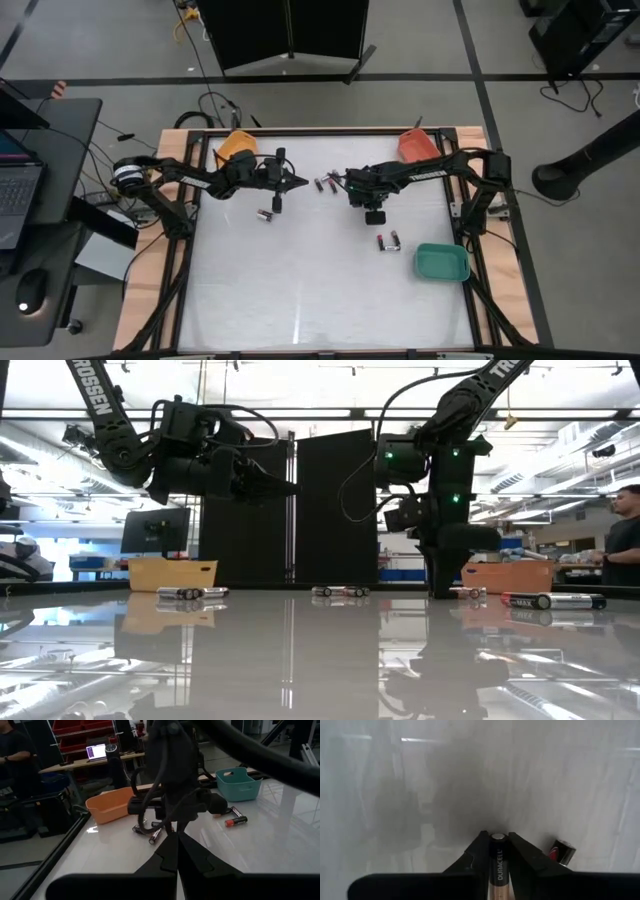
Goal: Sort batteries
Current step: Put the brown battery into the green bin
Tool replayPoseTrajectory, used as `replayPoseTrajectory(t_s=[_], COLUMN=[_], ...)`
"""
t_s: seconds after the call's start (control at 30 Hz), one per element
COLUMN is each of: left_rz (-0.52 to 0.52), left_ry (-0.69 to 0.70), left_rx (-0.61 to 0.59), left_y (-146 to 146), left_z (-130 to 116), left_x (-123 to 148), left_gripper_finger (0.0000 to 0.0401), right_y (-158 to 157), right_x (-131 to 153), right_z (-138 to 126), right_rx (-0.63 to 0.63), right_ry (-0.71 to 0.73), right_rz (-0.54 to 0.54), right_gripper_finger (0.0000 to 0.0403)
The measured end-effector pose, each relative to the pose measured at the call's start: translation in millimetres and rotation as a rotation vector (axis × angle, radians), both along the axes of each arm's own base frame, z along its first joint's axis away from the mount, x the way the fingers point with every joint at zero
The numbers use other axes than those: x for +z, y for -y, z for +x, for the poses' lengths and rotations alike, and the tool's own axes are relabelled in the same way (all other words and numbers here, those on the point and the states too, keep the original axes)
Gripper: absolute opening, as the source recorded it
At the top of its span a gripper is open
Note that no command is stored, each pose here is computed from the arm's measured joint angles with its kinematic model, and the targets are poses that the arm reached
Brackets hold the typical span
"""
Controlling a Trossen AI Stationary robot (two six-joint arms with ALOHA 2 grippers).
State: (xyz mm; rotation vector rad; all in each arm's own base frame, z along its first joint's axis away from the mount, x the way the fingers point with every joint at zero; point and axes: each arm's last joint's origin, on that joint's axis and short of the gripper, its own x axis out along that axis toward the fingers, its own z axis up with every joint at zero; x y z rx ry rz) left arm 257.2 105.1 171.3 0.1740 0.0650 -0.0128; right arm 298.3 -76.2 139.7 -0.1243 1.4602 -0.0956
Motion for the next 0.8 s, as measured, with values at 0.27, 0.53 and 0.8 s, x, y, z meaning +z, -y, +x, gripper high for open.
replayPoseTrajectory(t_s=[0.27, 0.53, 0.8], left_rz=[-0.002, -0.002, -0.007], left_ry=[0.000, 0.000, 0.000], left_rx=[0.006, 0.022, 0.022], left_y=[0, -1, -1], left_z=[0, 0, 0], left_x=[0, 0, 0], left_gripper_finger=[0.0012, 0.0012, 0.0012], right_y=[-31, -96, -160], right_x=[44, 87, 107], right_z=[20, 15, -25], right_rx=[-0.018, -0.187, -0.513], right_ry=[0.061, 0.042, -0.048], right_rz=[0.068, 0.142, 0.157], right_gripper_finger=[0.0054, 0.0054, 0.0054])
